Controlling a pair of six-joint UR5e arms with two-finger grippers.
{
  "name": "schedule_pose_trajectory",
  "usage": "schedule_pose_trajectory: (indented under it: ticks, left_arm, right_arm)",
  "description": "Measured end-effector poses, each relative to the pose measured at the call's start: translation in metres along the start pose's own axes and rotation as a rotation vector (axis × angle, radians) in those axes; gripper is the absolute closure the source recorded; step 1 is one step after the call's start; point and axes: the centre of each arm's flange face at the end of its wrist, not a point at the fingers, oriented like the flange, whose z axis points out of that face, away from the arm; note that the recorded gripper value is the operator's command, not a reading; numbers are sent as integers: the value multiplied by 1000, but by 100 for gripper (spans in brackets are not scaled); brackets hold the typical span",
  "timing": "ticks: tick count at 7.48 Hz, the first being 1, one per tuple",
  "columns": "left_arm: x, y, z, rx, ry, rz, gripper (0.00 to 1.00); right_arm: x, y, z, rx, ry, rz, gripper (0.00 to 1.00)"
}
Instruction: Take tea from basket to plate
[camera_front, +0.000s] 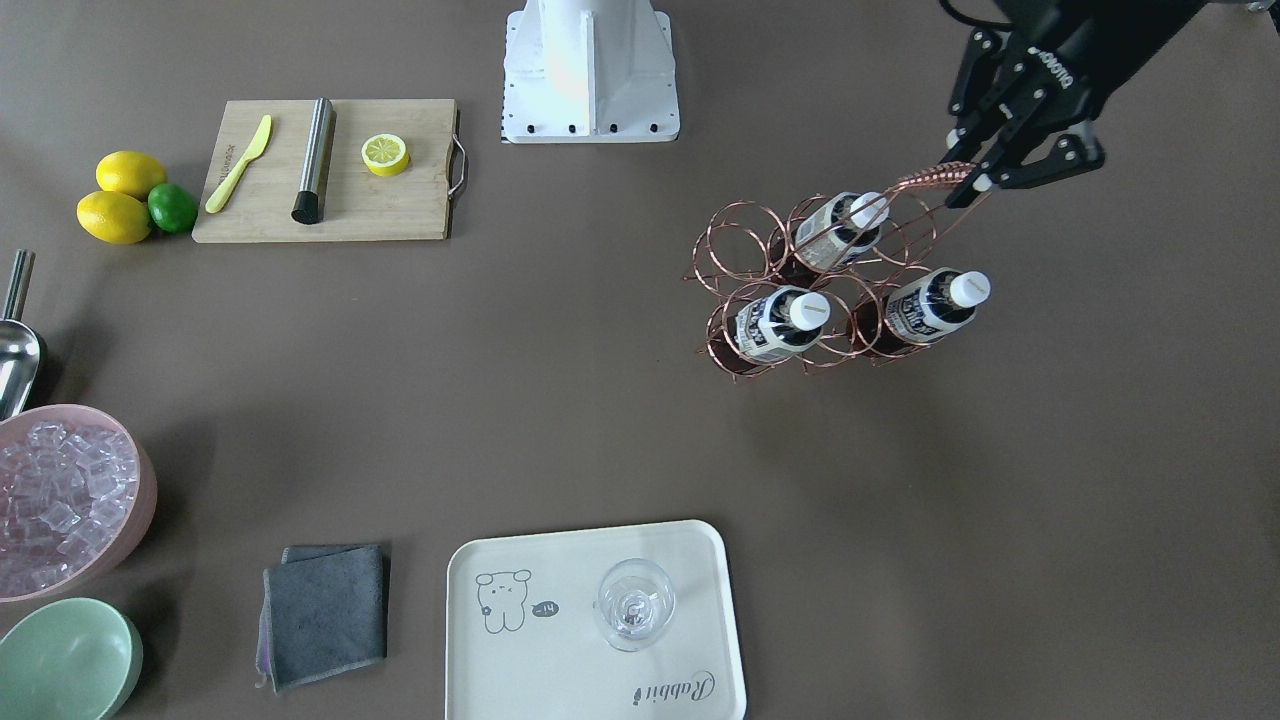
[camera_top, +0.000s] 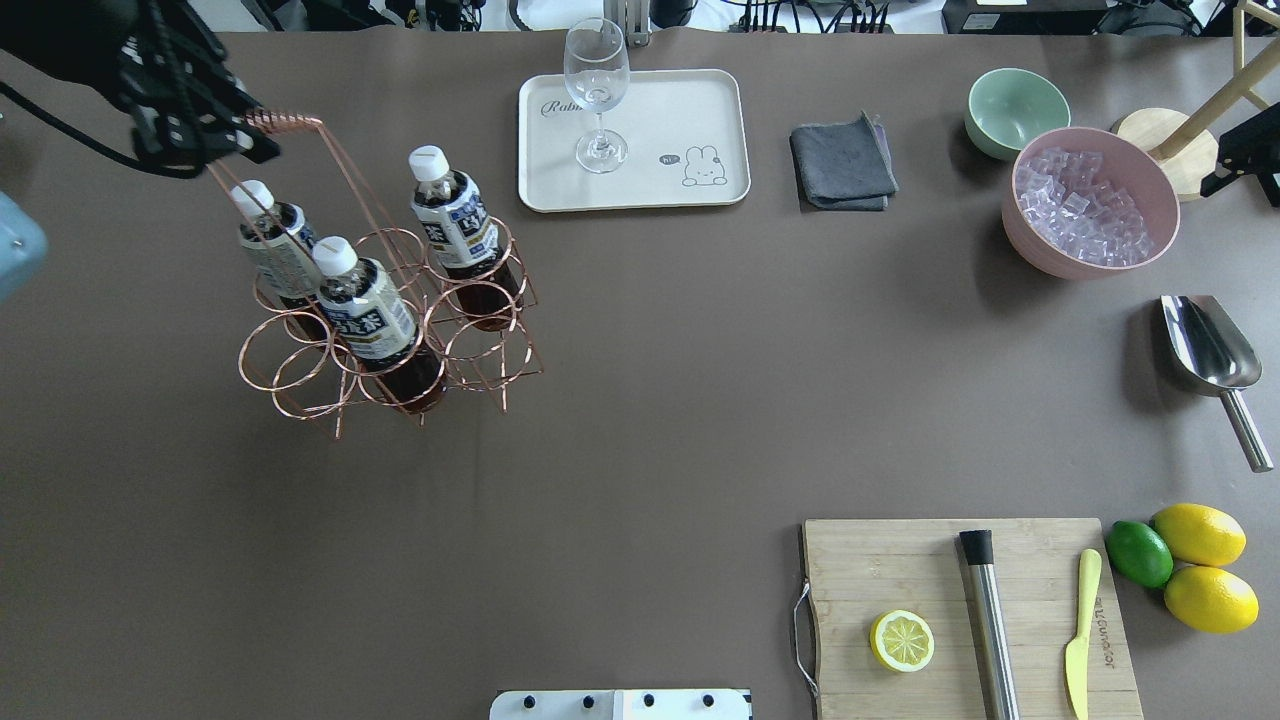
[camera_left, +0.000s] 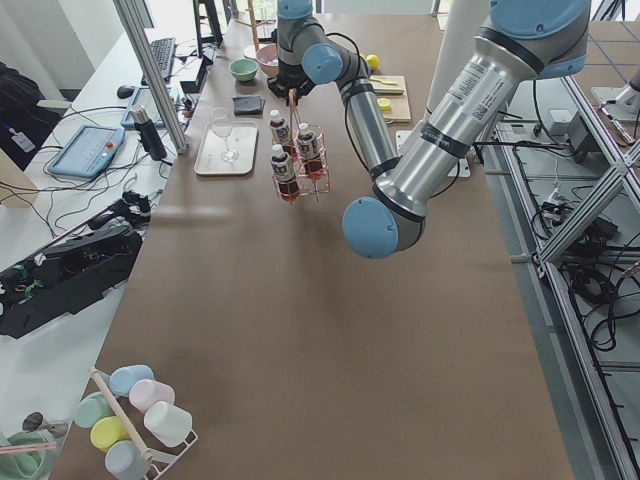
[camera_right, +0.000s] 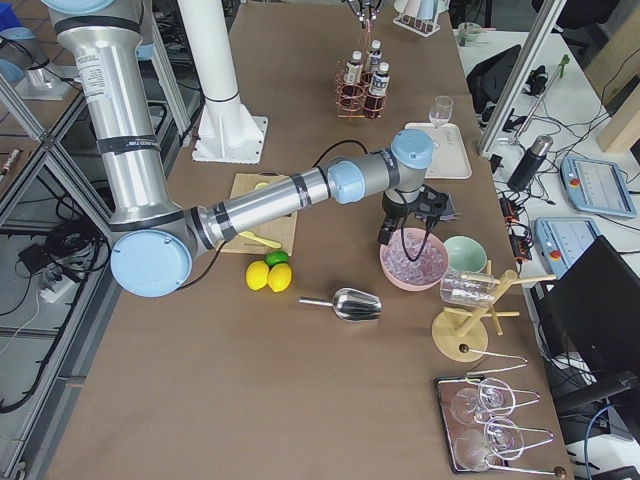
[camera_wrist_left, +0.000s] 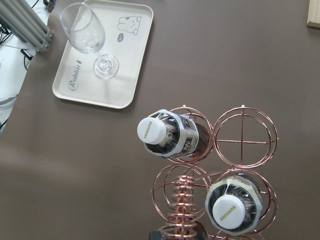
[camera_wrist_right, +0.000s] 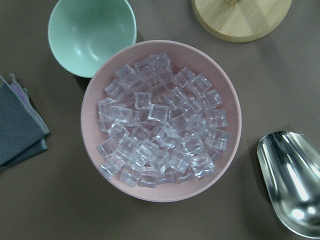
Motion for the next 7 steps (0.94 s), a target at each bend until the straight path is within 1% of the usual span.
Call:
schedule_pose_trajectory:
  ticks: [1, 2, 3, 4, 5, 7]
  left_arm:
    - [27, -33, 19, 19, 18, -1, 100]
    - [53, -61, 33, 34, 33, 3, 100]
    - [72, -81, 43, 45, 48, 9, 100]
    - [85, -99, 50, 53, 64, 4, 100]
    - [99, -118, 56, 62, 63, 0, 100]
    - [126, -141, 70, 68, 67, -2, 100]
  right_arm:
    - [-25, 3, -6, -7, -28, 19, 0]
    - [-51, 7, -6, -20, -46, 19, 0]
    - [-80, 16, 0, -37, -55, 6, 1]
    - [-111, 31, 18, -63, -58, -57, 1]
    - [-149, 44, 34, -91, -65, -93, 1]
    - [-233, 72, 52, -144, -75, -25, 1]
